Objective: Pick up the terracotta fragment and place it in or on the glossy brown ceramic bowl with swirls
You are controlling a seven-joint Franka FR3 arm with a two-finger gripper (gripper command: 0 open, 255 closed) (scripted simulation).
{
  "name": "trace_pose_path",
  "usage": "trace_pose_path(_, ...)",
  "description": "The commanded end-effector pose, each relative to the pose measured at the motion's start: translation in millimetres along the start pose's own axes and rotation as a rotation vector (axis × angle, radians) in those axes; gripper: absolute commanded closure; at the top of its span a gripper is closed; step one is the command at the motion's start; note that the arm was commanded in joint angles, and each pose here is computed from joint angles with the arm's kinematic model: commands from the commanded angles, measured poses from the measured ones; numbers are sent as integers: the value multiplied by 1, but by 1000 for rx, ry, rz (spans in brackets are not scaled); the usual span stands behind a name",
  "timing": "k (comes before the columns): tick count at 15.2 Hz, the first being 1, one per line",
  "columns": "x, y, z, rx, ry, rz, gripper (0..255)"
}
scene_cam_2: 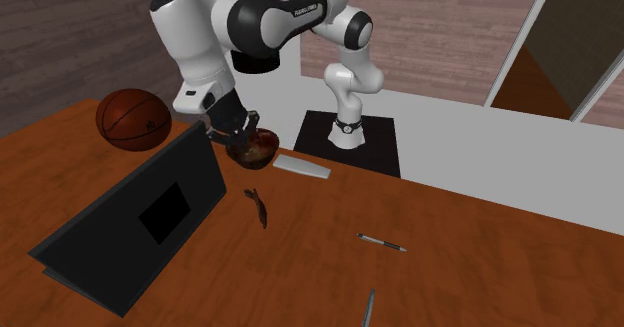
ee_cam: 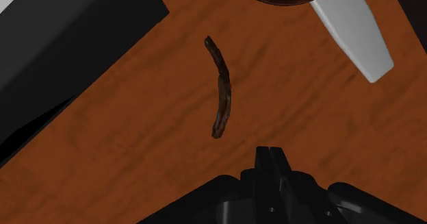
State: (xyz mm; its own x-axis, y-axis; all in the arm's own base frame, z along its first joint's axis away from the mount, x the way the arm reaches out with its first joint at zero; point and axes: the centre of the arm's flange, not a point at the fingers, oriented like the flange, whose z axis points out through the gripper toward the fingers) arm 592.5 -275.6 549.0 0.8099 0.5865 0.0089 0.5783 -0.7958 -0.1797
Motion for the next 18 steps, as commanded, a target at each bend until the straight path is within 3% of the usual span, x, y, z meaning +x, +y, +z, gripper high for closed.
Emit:
trace_pose_path(1,0,0,0,0,0,0,255)
trace_pose_path(2,0,0,0,0,0,0,0)
trace_pose_path(13,-30,-5,147,-172,143,-22,0)
trace_pose_path(18,-28,-1,175,-180,150,-23,0)
